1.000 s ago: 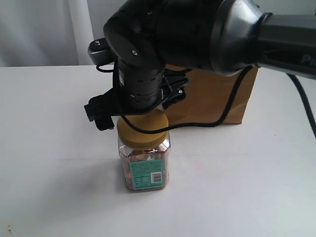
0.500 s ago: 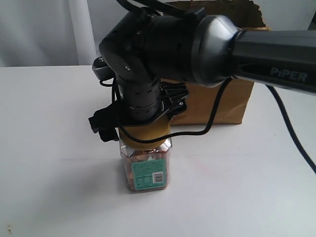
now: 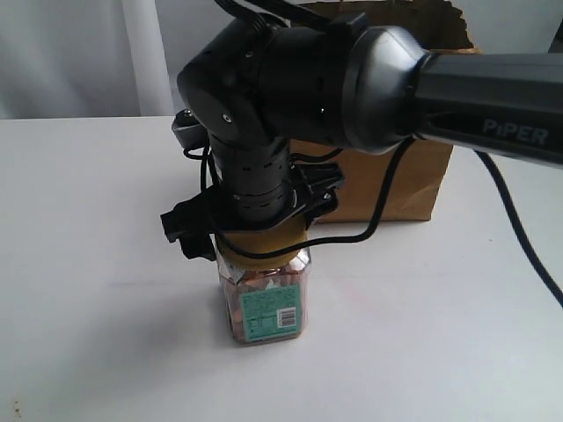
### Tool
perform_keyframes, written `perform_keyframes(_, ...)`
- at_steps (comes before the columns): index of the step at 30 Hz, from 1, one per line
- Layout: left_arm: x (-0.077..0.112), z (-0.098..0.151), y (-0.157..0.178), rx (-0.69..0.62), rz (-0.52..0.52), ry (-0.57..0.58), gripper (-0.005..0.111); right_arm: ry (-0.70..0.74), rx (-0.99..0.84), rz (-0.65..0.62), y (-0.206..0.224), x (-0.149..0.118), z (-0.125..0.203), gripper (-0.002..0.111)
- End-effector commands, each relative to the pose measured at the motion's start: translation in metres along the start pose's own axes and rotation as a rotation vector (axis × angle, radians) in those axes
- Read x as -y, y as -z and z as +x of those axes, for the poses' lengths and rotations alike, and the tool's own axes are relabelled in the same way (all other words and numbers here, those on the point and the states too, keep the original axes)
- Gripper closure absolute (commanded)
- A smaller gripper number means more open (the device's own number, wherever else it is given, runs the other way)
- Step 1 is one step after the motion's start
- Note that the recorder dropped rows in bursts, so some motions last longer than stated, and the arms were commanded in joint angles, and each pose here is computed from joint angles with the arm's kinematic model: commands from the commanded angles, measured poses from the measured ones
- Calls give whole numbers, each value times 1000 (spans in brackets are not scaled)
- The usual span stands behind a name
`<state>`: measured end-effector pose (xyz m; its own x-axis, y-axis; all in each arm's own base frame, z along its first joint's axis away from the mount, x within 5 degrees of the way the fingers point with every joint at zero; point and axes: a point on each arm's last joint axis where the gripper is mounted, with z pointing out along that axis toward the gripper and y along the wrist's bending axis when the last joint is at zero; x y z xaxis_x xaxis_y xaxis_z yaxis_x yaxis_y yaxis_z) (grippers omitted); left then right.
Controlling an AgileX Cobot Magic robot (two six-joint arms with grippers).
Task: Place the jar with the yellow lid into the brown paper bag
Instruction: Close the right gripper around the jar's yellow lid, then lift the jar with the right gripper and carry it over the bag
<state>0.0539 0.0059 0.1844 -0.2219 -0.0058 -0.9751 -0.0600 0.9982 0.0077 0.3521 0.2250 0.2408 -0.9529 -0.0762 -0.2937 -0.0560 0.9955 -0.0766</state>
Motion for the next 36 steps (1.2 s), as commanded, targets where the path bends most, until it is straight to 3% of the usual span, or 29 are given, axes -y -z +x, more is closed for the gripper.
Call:
perform_keyframes(1,1,-1,0,8,8,6,106,-13,-38,3,3,0,4,45)
perform_keyframes(5,1,-1,0,8,8,6,106,19,-50,11,3,0,5,102)
perform_keyframes(6,1,-1,0,8,8,6,106,36,-47,9,4,1,5,108)
perform_keyframes(11,1,-1,0,8,8,6,106,67,57,-47,49,12,3,108)
perform_keyframes(17,1,-1,0,8,8,6,106,37,380,-192,173,56,22,108)
perform_keyframes(25,1,-1,0,8,8,6,106,-61,802,-254,303,101,20,108)
perform_keyframes(30,1,-1,0,8,8,6,106,-135,871,-209,318,115,0,108)
perform_keyframes(36,1,-1,0,8,8,6,106,-222,885,-100,301,143,-40,108)
